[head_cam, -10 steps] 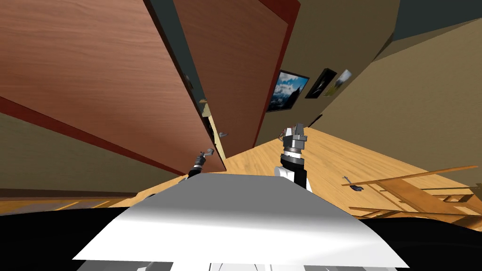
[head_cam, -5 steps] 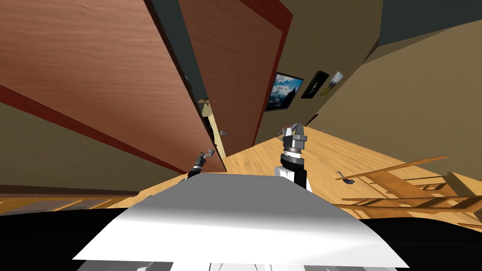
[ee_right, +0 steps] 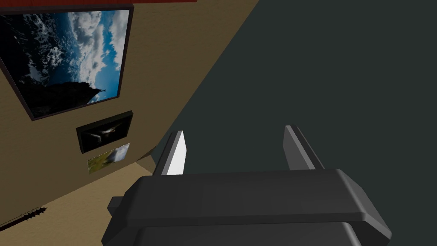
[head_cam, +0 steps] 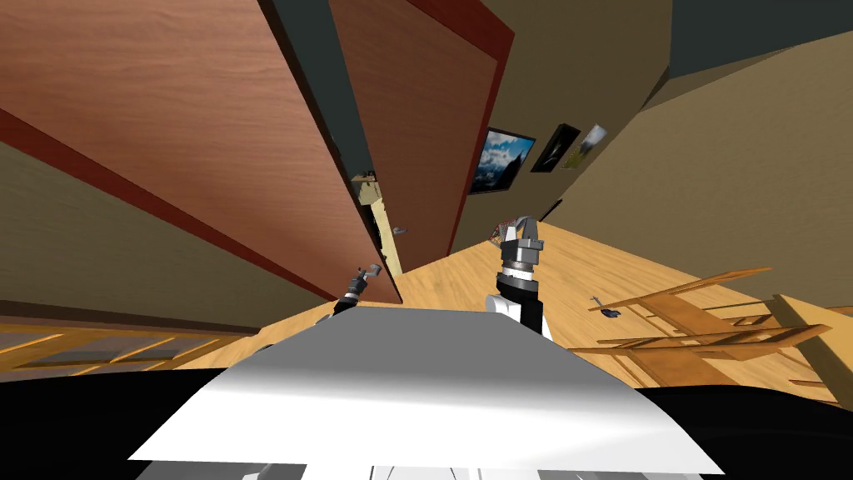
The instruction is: Pull the door open
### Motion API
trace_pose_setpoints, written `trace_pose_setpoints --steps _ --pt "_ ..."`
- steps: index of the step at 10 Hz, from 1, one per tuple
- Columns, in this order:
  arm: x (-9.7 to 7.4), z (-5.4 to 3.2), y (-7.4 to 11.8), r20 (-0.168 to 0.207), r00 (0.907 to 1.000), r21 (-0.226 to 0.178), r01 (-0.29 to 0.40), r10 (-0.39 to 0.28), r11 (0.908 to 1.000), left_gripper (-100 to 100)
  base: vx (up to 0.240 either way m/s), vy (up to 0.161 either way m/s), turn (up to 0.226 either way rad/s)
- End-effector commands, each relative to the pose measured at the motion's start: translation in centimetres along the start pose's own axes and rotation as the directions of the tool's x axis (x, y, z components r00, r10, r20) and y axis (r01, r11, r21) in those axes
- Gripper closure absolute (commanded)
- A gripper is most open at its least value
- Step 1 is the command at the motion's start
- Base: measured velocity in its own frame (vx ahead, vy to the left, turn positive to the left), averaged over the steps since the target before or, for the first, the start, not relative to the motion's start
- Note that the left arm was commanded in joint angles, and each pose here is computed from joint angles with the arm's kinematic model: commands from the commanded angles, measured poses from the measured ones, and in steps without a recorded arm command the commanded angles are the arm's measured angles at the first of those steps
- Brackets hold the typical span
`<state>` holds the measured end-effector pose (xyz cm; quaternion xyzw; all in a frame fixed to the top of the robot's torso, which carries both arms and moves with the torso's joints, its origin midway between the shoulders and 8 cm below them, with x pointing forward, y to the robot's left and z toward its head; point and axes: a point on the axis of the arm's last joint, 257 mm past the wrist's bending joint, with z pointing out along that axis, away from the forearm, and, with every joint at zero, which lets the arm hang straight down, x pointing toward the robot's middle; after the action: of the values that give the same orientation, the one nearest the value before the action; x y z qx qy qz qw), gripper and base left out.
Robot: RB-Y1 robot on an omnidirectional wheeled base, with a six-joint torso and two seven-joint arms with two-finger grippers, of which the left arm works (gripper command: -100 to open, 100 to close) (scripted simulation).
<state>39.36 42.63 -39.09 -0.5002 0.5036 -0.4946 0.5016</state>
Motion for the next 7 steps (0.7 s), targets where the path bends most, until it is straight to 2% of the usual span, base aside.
trace_pose_setpoints --steps 1,3,4,6,7 --pt "2.9 0.65 0.0 -0.069 0.9976 0.006 0.011 -0.011 0.9999 100 -0.173 0.08 0.012" --pt "3.0 0.73 -0.1 -0.07 0.9975 0.009 0.012 -0.011 0.9999 100 -0.106 0.029 -0.003" --pt "3.9 0.75 0.0 -0.098 0.9951 0.006 0.012 -0.011 0.9999 100 -0.075 0.039 0.009" --pt "3.9 0.75 0.0 -0.098 0.9951 0.006 0.012 -0.011 0.9999 100 -0.039 0.033 -0.007" --pt "4.7 0.82 0.0 -0.124 0.9922 0.007 0.012 -0.011 0.9999 100 -0.065 0.048 0.019"
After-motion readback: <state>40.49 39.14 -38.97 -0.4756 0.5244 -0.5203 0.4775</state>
